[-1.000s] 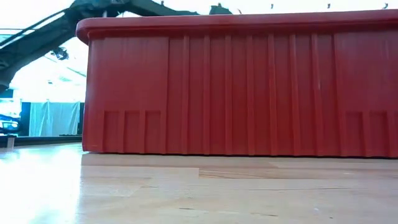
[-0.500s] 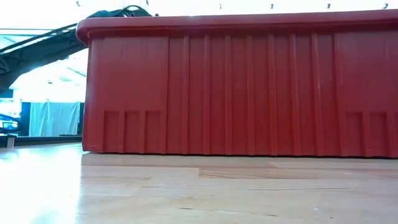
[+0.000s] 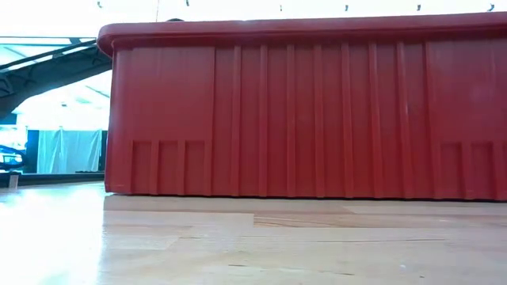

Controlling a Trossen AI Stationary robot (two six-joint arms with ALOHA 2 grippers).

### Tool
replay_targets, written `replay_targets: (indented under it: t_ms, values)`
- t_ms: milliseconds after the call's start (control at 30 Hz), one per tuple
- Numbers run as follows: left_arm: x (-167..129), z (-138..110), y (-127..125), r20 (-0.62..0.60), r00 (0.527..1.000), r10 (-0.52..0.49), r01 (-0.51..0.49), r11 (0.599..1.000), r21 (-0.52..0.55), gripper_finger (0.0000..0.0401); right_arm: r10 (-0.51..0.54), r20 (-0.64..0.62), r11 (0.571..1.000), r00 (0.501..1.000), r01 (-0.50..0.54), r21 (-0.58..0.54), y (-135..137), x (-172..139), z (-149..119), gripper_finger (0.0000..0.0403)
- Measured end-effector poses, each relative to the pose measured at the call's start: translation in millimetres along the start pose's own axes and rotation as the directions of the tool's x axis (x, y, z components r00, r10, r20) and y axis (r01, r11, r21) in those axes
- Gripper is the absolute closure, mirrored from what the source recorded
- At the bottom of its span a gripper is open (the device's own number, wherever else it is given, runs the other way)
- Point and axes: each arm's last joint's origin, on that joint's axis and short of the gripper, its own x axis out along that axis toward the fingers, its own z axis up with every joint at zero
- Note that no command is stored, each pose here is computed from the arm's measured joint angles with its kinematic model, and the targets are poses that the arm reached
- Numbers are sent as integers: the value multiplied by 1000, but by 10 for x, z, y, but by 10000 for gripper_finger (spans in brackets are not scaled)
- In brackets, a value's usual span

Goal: Pick and place slides into bin
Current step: Put the pink slide into the red bin, then return to Home Position

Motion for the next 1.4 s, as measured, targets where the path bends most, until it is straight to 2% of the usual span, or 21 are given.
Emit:
replay_targets:
  t_ms: [133,267,500,667,833,900,1000,1100,1167,1267,1333,1400]
  values:
    - [-3,9,16,23,999,27,-27,1000,13,319,29,-43,999,999,-29,-17,121,68,-58,259]
    - [-2,14,20,46,998,47,-49,998,39,281,27,-63,999,998,-26,20,221,130,-109,259]
    - [-8,41,56,148,978,146,-151,988,25,210,19,-91,999,996,-16,38,380,231,-198,259]
    - [-18,87,51,193,972,136,-139,990,2,200,57,-145,998,988,-52,43,480,286,-261,259]
    - [12,5,9,131,985,110,-108,994,-29,214,73,-171,996,983,-64,55,524,311,-292,259]
    - [33,-33,-53,112,991,68,-63,997,-45,219,77,-174,996,982,-69,52,523,309,-291,259]
    - [40,-26,-205,123,990,-64,74,994,-75,222,88,-177,996,980,-82,41,503,294,-278,259]
    - [-30,94,-476,187,954,-234,245,969,-38,223,125,-187,992,974,-121,31,474,240,-258,259]
    - [-128,218,-701,227,910,-346,358,934,-9,223,151,-186,989,971,-148,25,442,183,-238,259]
    - [-345,371,-1018,245,828,-504,503,861,72,227,205,-189,978,960,-207,7,378,74,-204,259]
    - [-501,443,-1171,267,767,-583,573,810,122,231,260,-205,964,944,-264,4,312,-11,-178,259]
    - [-678,530,-1323,237,724,-648,630,761,154,237,331,-238,941,913,-340,5,252,-85,-157,259]
